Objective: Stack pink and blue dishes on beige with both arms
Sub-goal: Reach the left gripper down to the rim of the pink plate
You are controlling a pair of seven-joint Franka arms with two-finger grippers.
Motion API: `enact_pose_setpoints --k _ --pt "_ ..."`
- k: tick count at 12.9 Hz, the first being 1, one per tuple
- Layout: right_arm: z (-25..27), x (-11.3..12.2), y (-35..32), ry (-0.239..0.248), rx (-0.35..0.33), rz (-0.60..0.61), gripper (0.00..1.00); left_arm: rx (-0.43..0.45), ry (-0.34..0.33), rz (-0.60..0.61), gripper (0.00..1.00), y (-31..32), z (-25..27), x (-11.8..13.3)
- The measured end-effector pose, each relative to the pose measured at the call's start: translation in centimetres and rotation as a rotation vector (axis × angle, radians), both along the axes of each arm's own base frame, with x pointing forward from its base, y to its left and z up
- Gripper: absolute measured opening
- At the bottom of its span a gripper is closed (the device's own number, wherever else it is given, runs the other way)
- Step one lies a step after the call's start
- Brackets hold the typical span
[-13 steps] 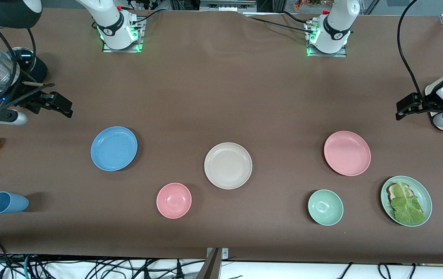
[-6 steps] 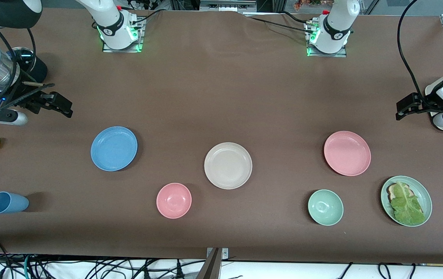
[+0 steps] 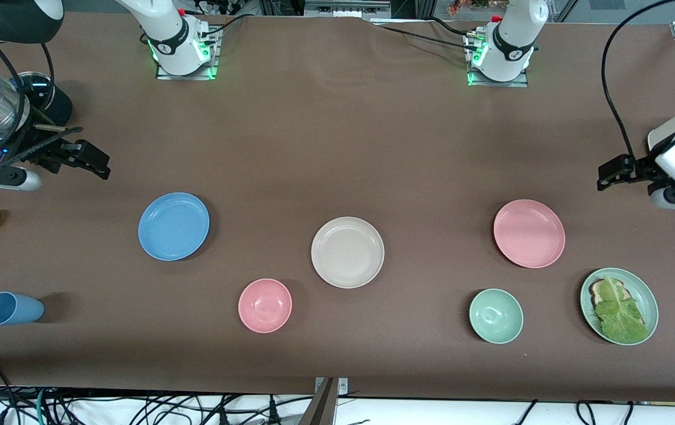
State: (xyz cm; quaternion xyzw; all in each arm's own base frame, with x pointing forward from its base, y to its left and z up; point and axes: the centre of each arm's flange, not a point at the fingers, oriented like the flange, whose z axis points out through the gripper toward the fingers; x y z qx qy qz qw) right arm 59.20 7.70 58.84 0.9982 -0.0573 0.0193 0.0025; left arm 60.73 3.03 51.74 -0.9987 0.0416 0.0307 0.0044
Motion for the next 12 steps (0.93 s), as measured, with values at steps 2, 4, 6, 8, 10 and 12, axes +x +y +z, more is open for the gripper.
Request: enact_pose_setpoints --k 2,4,6,8,10,12 --pt "0.0 0.0 -0.1 0.000 -0.001 -0.002 1.00 -0.008 0.054 0.010 1.00 0.6 -3.3 0.9" --pt "0.0 0.0 0.0 -0.002 0.000 0.000 1.00 -0.013 0.115 0.012 1.00 0.8 -7.2 1.7" --pt "0.0 0.0 -0.1 -0.002 0.000 -0.003 1.00 -0.019 0.171 0.012 1.00 0.9 -11.5 2.4" --pt "0.1 0.1 -0.3 -0.003 -0.001 -0.007 1.00 -0.023 0.180 0.016 1.00 1.2 -15.4 3.4" --pt "0.0 0.1 -0.2 -0.003 -0.007 -0.003 1.00 -0.027 0.175 0.038 1.00 2.7 -19.5 4.0" --pt "-0.4 0.1 -0.2 0.005 -0.012 0.022 1.00 -0.031 0.167 0.066 1.00 4.6 -23.2 4.3"
